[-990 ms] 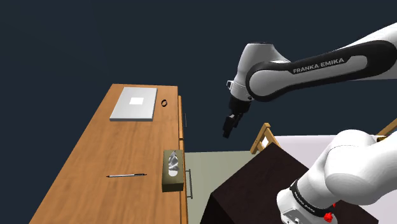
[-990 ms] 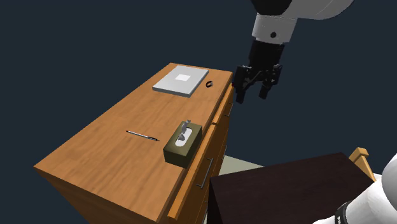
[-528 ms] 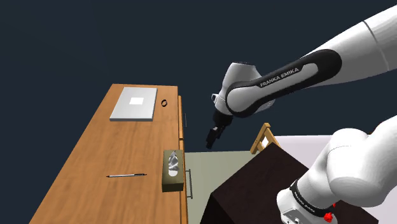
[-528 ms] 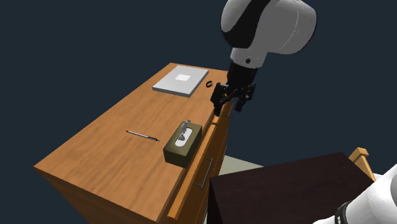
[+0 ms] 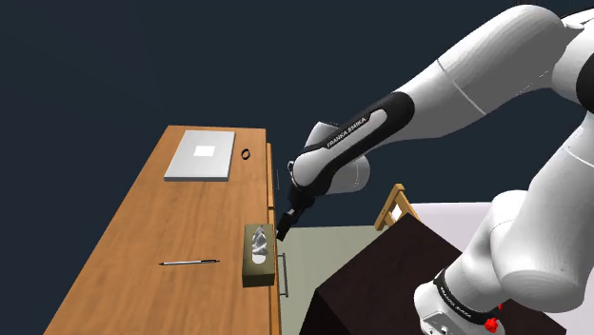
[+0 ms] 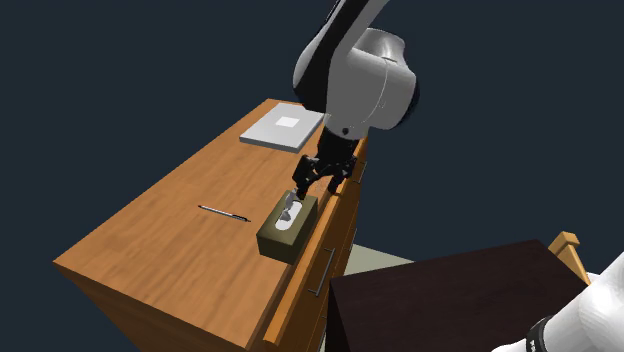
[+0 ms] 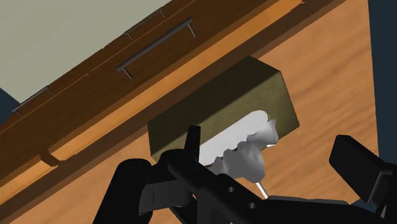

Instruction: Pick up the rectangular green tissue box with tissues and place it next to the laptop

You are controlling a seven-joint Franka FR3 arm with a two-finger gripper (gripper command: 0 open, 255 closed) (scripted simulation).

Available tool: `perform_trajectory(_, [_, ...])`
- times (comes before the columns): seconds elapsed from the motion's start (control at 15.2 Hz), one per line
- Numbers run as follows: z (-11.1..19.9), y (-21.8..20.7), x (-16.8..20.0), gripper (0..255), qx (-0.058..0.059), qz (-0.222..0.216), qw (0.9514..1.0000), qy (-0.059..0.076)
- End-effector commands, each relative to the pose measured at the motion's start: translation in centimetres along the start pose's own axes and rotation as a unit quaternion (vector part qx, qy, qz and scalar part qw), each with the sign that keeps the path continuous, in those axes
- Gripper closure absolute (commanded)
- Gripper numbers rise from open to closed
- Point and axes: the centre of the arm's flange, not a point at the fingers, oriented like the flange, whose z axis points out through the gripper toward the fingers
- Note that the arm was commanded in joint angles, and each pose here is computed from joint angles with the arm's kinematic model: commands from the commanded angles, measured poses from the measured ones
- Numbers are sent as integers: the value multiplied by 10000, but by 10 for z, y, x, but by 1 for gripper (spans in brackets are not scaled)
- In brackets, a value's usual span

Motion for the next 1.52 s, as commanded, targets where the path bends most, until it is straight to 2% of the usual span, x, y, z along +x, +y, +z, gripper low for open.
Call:
perform_trajectory(0.0, [20,-6,9,0,118,-80,9999,85])
perform_trajectory(0.2, [47,-15,26,0,282,-198,9992,194])
perform_trajectory(0.73, [87,-18,27,0,282,-198,9992,194])
perform_trajectory(1.19, [87,-18,27,0,282,-198,9992,194])
perform_trajectory(1.25, [87,-18,27,255,282,-198,9992,194])
perform_trajectory(1.45, [87,-17,28,255,282,-198,9992,194])
